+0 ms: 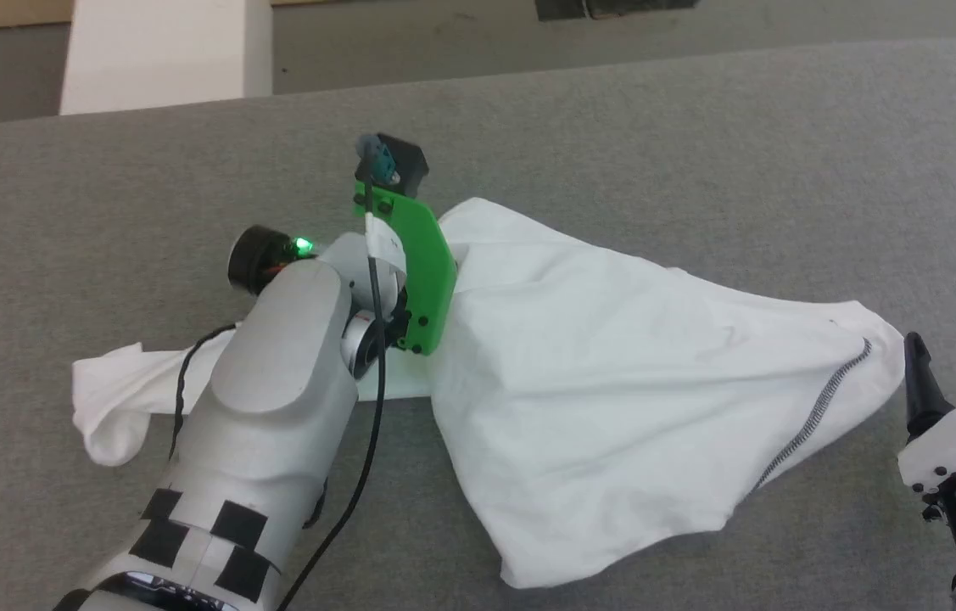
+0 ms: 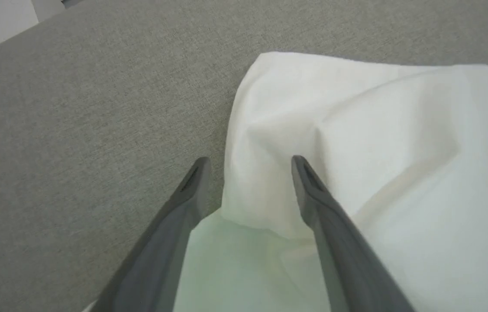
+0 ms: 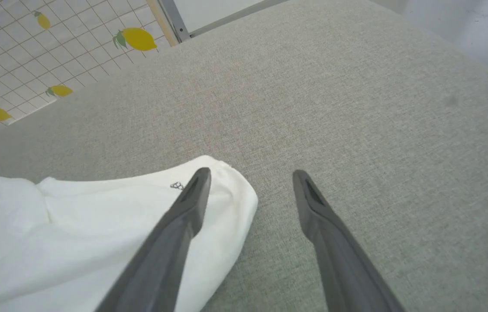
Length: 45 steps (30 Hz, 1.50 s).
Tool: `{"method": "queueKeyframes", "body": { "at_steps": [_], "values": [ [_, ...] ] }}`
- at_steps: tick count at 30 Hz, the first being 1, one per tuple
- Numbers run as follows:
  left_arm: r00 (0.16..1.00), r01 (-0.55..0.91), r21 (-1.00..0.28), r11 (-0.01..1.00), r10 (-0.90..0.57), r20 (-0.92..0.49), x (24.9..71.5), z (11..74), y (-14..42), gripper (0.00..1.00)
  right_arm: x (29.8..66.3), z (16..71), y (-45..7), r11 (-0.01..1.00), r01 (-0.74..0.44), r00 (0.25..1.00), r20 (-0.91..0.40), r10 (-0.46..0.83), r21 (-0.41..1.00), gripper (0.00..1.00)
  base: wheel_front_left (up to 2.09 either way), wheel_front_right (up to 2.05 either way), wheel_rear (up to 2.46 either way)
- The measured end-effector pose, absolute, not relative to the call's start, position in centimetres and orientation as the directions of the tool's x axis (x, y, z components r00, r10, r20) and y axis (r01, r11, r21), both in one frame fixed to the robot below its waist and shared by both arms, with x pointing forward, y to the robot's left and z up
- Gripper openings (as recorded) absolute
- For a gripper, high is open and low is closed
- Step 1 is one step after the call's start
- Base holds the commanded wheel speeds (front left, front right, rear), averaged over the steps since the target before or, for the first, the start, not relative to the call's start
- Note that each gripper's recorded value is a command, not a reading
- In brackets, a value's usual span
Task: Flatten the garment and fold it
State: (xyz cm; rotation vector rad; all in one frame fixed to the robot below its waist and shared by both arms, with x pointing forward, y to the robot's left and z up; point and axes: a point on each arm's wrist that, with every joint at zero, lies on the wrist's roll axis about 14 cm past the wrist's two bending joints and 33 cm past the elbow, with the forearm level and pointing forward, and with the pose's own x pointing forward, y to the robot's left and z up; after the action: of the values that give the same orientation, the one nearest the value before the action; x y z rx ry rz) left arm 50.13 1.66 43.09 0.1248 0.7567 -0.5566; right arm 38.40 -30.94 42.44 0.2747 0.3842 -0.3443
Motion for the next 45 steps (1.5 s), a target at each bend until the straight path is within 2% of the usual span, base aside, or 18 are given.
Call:
{"method": "queueKeyframes", "body": {
  "at_steps": [3, 4, 5, 11, 17, 20, 23, 28, 31, 35, 39, 40, 41, 42, 45],
  "values": [
    [0.53, 0.535, -0.099, 0.839, -0.425, -0.734, 49.5, 40.4, 1.2, 1.0, 37.6, 41.4, -31.8, 0.895, 0.407, 0.852, -0.429, -0.301, 0.181, 1.0, 0.0, 0.0, 0.0],
    [0.518, 0.537, -0.102, 0.837, -0.423, -0.743, 49.4, 39.8, 1.1, 0.48, 37.5, 41.2, -31.9, 0.893, 0.414, 0.848, -0.433, -0.306, 0.179, 1.0, 0.0, 0.0, 0.0],
    [0.52, 0.536, -0.109, 0.837, -0.429, -0.738, 49.5, 39.6, 0.9, 0.0, 37.3, 41.0, -32.1, 0.89, 0.42, 0.843, -0.44, -0.311, 0.175, 1.0, 0.0, 0.0, 0.0],
    [0.582, 0.5, -0.177, 0.848, -0.48, -0.657, 50.7, 40.7, 0.5, 0.0, 37.2, 40.5, -32.2, 0.892, 0.424, 0.834, -0.452, -0.317, 0.158, 1.0, 0.0, 0.0, 0.0],
    [0.718, 0.468, -0.339, 0.816, -0.575, -0.393, 52.3, 47.9, -0.2, 0.0, 38.0, 40.6, -30.8, 0.905, 0.388, 0.849, -0.45, -0.277, 0.175, 1.0, 0.0, 0.0, 0.0],
    [0.752, 0.471, -0.446, 0.761, -0.61, -0.249, 50.8, 51.6, 0.1, 0.0, 38.5, 40.9, -29.8, 0.913, 0.361, 0.863, -0.441, -0.248, 0.192, 1.0, 0.0, 0.0, 0.0],
    [0.783, 0.428, -0.516, 0.742, -0.59, -0.199, 48.2, 52.1, 2.7, 0.0, 38.7, 41.0, -28.7, 0.921, 0.333, 0.872, -0.438, -0.218, 0.205, 1.0, 0.0, 0.0, 0.0],
    [0.844, 0.218, -0.544, 0.81, -0.436, -0.311, 41.9, 48.6, 10.1, 0.0, 39.3, 41.1, -26.5, 0.935, 0.275, 0.887, -0.436, -0.156, 0.225, 1.0, 0.0, 0.0, 0.0],
    [0.823, 0.099, -0.563, 0.82, -0.386, -0.418, 36.8, 46.0, 12.3, 0.0, 40.2, 41.6, -24.9, 0.943, 0.23, 0.899, -0.422, -0.112, 0.24, 1.0, 0.0, 0.0, 0.0],
    [0.744, -0.018, -0.599, 0.801, -0.389, -0.544, 30.4, 43.3, 12.5, 0.0, 41.2, 42.0, -22.7, 0.952, 0.171, 0.91, -0.41, -0.054, 0.254, 1.0, 0.0, 0.0, 0.0],
    [0.581, -0.095, -0.612, 0.786, -0.455, -0.675, 24.0, 40.5, 11.2, 0.0, 41.8, 42.3, -20.7, 0.957, 0.119, 0.915, -0.404, -0.003, 0.263, 1.0, 0.0, 0.0, 0.0],
    [0.564, -0.114, -0.626, 0.772, -0.468, -0.68, 23.2, 40.4, 11.0, 0.0, 41.9, 42.4, -20.4, 0.958, 0.109, 0.916, -0.402, 0.007, 0.265, 1.0, 0.0, 0.0, 0.0],
    [0.567, -0.116, -0.634, 0.764, -0.473, -0.674, 23.0, 40.6, 11.0, 0.11, 42.0, 42.5, -20.2, 0.959, 0.103, 0.917, -0.398, 0.012, 0.265, 1.0, 0.0, 0.0, 0.0],
    [0.59, -0.112, -0.64, 0.76, -0.467, -0.658, 23.4, 41.2, 11.2, 1.0, 42.1, 42.6, -19.9, 0.959, 0.095, 0.919, -0.394, 0.018, 0.266, 1.0, 0.0, 0.0, 0.0],
    [0.67, -0.081, -0.643, 0.762, -0.435, -0.601, 25.2, 43.2, 12.3, 1.0, 42.1, 42.8, -19.8, 0.959, 0.091, 0.922, -0.387, 0.02, 0.267, 1.0, 0.0, 0.0, 0.0]
  ]
}}
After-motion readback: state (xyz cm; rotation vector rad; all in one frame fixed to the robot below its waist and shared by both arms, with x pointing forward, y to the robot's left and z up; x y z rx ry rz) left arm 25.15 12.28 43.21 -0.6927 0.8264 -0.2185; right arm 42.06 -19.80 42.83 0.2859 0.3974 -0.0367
